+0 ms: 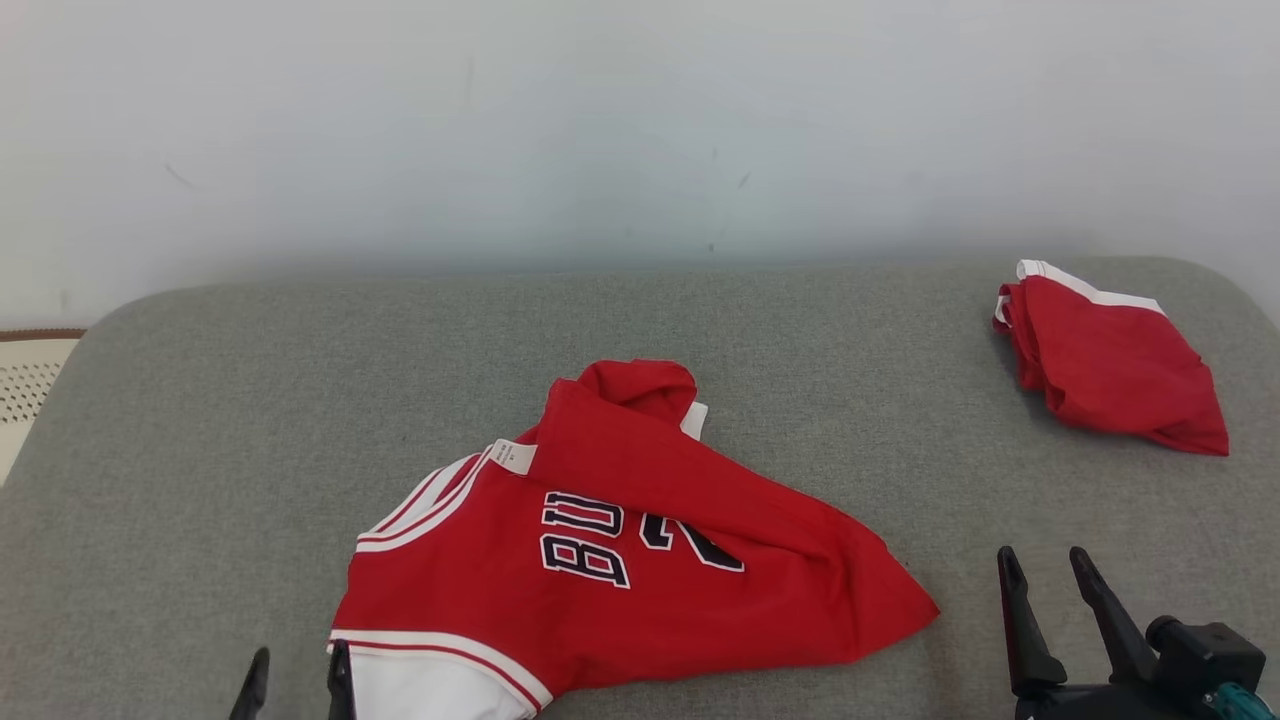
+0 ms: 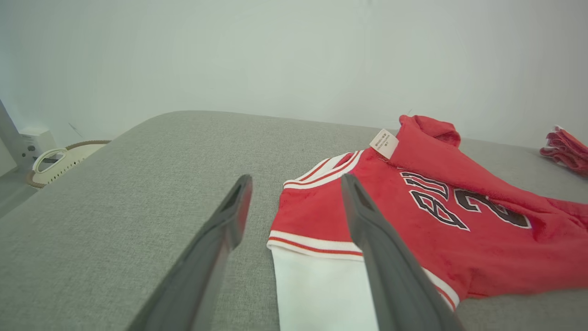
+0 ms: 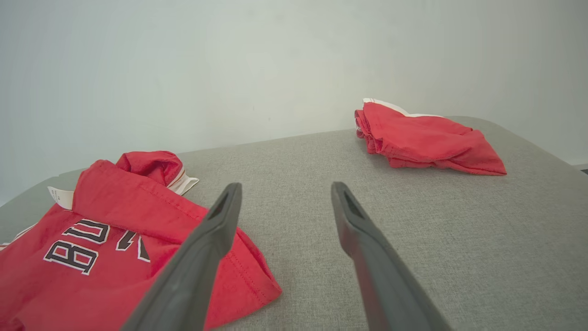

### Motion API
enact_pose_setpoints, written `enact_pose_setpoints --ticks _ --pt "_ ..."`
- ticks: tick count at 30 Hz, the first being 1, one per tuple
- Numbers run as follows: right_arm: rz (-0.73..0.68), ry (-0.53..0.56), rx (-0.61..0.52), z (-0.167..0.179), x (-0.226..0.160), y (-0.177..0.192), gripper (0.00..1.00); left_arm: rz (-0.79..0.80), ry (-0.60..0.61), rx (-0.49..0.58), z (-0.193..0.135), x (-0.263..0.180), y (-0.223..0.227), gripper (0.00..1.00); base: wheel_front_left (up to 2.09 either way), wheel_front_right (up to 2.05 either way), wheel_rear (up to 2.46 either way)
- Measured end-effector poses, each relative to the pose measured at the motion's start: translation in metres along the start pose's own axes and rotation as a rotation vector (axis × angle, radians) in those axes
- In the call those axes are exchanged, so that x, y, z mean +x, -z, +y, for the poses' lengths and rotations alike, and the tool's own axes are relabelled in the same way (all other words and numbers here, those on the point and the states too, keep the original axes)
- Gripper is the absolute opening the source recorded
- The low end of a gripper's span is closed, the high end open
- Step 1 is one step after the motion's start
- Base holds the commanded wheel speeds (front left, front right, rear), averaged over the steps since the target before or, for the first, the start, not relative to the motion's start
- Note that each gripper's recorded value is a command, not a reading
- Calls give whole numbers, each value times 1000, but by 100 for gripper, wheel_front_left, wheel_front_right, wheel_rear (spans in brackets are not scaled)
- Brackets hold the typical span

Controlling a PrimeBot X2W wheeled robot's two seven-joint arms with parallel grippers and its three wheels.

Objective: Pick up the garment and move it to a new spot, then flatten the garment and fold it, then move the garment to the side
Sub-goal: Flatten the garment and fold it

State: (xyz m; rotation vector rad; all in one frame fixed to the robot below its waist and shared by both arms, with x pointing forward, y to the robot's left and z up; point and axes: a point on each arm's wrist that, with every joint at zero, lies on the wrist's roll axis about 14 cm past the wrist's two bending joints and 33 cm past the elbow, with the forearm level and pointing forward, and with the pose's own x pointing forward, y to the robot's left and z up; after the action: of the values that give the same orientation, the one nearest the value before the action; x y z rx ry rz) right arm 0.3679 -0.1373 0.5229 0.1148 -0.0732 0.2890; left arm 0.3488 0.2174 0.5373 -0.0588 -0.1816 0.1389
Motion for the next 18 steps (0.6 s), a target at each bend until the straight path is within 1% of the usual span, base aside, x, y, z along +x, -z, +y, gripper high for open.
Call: enact_pose_setpoints --ticks 9,18 --pt "99 -30 1 3 -1 26 100 139 54 -29 -13 -18 42 100 0 0 0" --pt "219 -57 4 5 1 61 100 291 43 -59 -12 -37 86 100 0 0 0"
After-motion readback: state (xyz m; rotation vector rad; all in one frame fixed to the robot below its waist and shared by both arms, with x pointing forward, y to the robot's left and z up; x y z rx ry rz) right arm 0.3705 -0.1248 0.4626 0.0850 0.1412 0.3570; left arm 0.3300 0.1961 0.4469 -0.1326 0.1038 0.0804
